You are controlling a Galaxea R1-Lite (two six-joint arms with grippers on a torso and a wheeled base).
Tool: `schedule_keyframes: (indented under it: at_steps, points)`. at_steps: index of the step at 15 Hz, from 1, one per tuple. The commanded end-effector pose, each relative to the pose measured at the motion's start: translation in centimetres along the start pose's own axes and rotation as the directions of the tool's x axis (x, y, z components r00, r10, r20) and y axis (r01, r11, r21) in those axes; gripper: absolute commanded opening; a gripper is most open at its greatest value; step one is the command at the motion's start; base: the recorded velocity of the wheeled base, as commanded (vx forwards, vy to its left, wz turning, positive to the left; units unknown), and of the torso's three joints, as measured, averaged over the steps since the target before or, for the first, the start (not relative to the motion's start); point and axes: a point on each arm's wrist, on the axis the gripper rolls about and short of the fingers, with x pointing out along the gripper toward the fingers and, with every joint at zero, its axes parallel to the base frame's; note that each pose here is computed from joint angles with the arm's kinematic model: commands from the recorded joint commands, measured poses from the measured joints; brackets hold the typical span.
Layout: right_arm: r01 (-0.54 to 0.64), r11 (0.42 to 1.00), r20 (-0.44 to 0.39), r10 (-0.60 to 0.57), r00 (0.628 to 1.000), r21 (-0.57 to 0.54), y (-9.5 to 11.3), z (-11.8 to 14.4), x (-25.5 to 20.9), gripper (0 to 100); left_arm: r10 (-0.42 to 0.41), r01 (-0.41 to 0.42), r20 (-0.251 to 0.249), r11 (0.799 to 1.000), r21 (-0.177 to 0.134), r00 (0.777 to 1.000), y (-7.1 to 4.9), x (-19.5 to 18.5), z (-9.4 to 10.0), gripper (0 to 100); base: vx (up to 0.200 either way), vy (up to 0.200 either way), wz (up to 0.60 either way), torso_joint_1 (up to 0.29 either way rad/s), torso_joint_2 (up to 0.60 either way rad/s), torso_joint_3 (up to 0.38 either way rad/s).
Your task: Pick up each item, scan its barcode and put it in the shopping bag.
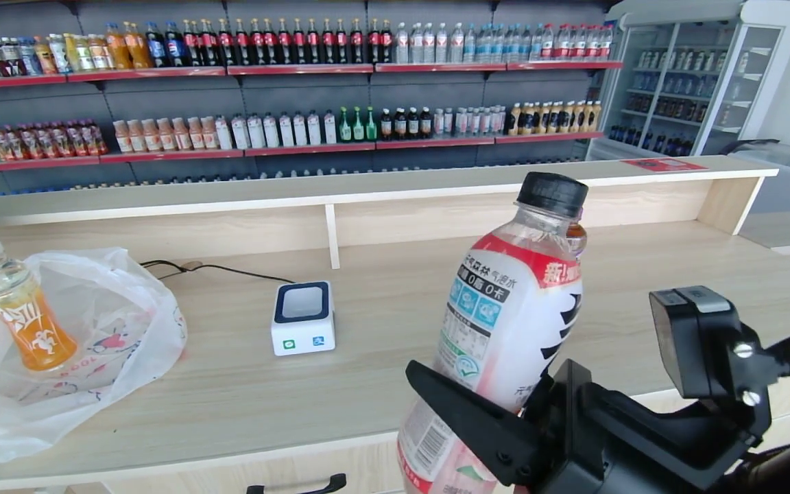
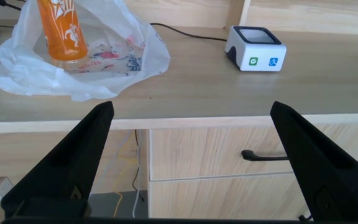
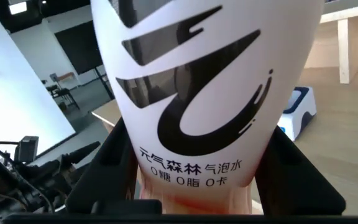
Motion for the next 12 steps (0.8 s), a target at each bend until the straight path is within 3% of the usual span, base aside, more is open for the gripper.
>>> schedule_keyframes:
  at_steps: [1, 6, 12]
  points:
    - [-0.012, 0.998, 0.033, 0.01, 0.999, 0.065, 0.2, 0.8, 0.0, 0, 0.0, 0.0, 0.0, 1.0, 0.0, 1.0, 0.0, 0.0, 0.0, 100, 0.0, 0.0, 0.0, 0.0, 0.0, 0.0]
    - [-0.091, 0.952, 0.148, 0.049, 0.988, 0.294, 1.2, 3.7, -0.3, 0, 0.0, 0.0, 0.0, 1.0, 0.0, 1.0, 0.0, 0.0, 0.0, 100, 0.0, 0.0, 0.0, 0.0, 0.0, 0.0]
    - [-0.104, 0.94, 0.153, 0.056, 0.987, 0.325, 1.3, 3.9, -0.6, 0, 0.0, 0.0, 0.0, 1.0, 0.0, 1.0, 0.0, 0.0, 0.0, 100, 0.0, 0.0, 0.0, 0.0, 0.0, 0.0]
